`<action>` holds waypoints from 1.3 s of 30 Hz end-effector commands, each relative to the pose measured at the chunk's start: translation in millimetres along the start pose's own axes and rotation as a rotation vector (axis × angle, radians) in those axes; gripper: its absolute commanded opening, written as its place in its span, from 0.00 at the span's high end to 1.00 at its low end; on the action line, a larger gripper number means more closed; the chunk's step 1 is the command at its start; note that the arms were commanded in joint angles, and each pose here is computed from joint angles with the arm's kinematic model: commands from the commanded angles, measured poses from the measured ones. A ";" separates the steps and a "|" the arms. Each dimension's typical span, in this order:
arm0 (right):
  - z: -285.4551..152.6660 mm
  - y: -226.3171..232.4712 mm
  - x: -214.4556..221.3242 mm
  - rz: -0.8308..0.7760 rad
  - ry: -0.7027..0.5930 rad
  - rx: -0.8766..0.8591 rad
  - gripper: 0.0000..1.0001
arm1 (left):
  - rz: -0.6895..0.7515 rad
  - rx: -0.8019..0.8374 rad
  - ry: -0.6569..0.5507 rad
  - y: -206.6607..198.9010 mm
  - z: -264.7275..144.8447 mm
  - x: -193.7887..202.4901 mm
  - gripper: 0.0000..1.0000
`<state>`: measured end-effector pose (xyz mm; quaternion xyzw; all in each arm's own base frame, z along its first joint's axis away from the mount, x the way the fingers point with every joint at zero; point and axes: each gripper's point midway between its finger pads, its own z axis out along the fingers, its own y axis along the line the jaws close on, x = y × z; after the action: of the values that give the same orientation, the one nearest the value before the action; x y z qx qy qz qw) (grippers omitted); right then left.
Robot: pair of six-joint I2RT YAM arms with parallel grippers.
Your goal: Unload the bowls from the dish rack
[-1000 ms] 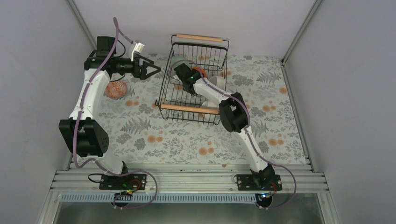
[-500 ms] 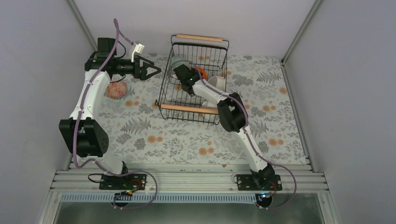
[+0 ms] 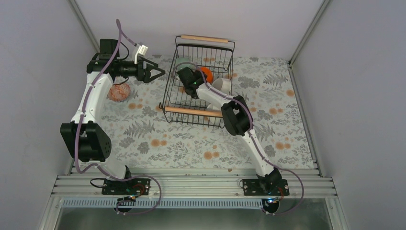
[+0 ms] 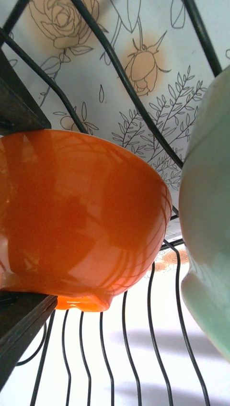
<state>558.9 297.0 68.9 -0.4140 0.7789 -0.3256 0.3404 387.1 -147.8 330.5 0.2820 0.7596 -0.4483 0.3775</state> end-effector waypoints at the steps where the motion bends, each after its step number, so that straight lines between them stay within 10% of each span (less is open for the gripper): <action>1: 9.3 8.6 9.5 -0.020 0.032 -0.006 0.39 | 0.036 0.021 -0.027 -12.4 -6.9 -6.9 0.00; 39: -141.7 -229.8 -0.4 0.629 -0.378 -0.253 0.54 | 0.047 0.020 -0.037 -16.8 -10.8 -9.7 0.00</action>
<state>556.8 249.9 267.2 -0.3071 0.8202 -0.1260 0.4659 384.7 -145.7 337.3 0.2836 0.7566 -0.4447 0.3865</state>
